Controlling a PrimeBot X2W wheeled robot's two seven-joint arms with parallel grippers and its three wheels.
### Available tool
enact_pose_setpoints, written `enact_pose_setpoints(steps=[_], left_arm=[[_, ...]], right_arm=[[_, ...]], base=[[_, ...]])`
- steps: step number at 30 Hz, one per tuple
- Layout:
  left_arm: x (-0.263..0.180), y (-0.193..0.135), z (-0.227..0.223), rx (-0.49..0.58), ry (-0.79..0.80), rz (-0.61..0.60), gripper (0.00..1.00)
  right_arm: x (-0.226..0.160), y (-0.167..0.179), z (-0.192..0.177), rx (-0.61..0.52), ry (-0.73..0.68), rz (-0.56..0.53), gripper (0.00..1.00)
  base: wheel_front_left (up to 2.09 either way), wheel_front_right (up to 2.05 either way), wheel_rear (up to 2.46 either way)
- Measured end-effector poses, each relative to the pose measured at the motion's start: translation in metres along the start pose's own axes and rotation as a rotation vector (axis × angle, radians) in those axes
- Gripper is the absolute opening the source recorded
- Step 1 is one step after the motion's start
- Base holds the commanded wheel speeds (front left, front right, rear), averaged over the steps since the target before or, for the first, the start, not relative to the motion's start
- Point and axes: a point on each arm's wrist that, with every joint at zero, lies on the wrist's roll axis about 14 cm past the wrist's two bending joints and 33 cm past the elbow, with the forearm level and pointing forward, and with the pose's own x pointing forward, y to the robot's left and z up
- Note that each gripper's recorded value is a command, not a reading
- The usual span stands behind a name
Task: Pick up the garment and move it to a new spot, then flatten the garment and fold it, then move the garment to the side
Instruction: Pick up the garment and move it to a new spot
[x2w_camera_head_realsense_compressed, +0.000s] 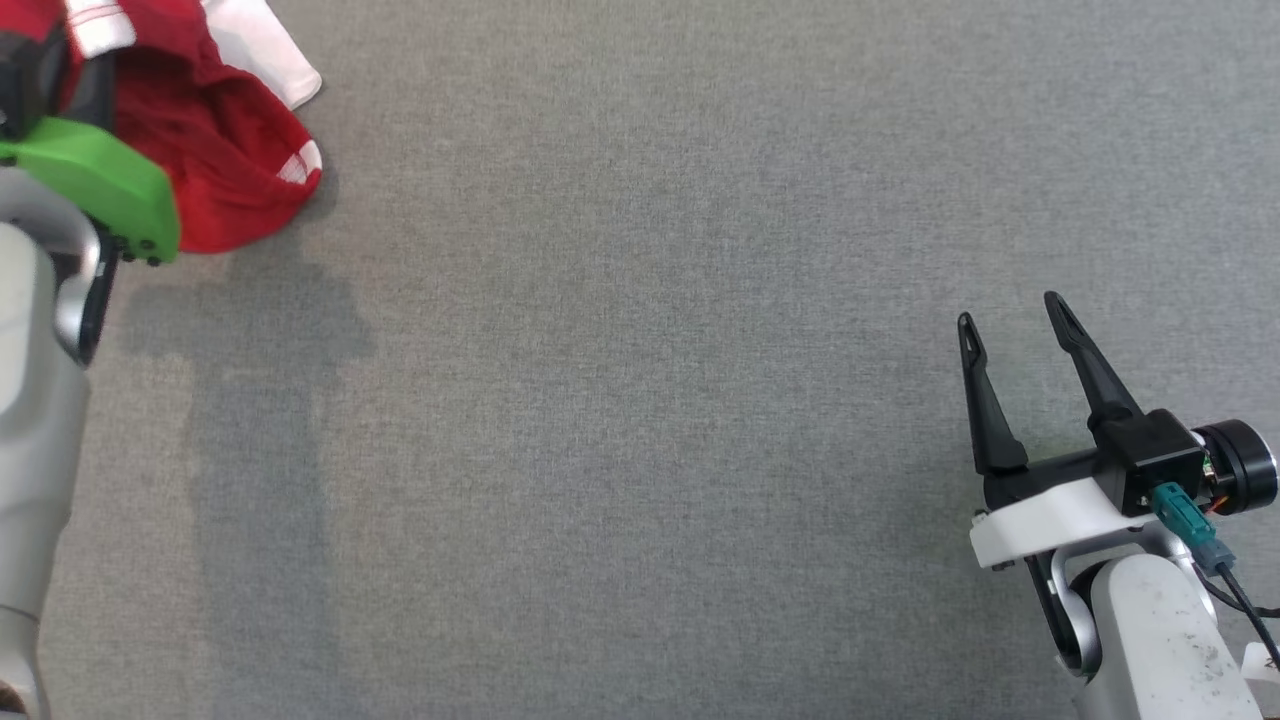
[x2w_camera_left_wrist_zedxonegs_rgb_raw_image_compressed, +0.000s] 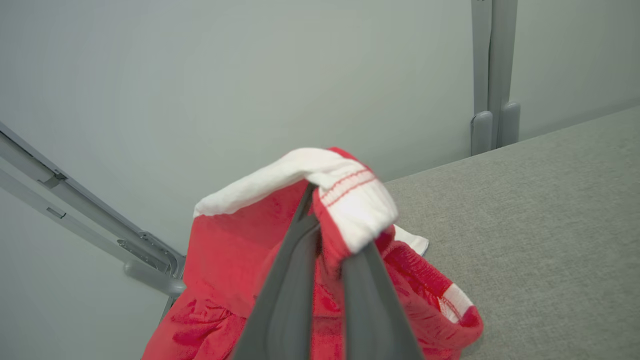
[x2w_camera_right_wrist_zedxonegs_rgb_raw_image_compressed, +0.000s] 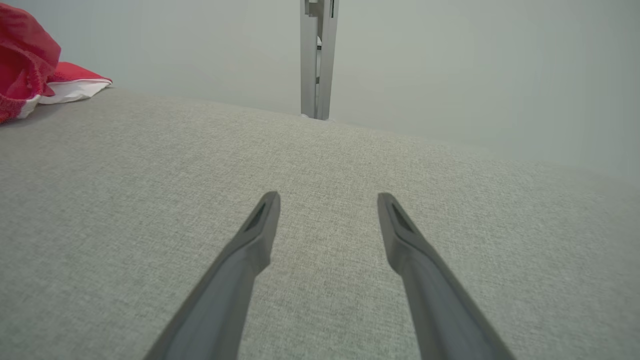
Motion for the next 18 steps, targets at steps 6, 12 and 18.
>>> enact_pose_setpoints(steps=[6, 12, 18], left_arm=[[-0.001, -0.060, 0.067, -0.003, -0.132, -0.140, 0.00], [-0.016, -0.168, 0.108, -0.098, -0.213, -0.362, 0.00], [-0.033, -0.266, 0.137, -0.216, -0.267, -0.568, 0.00]], right_arm=[[-0.018, -0.011, 0.022, 0.007, -0.037, -0.043, 1.00], [-0.037, -0.027, 0.041, 0.009, -0.072, -0.099, 1.00], [-0.054, -0.044, 0.048, 0.009, -0.082, -0.154, 1.00]], base=[[0.00, 0.00, 0.00], [0.00, 0.00, 0.00], [0.00, 0.00, 0.00]])
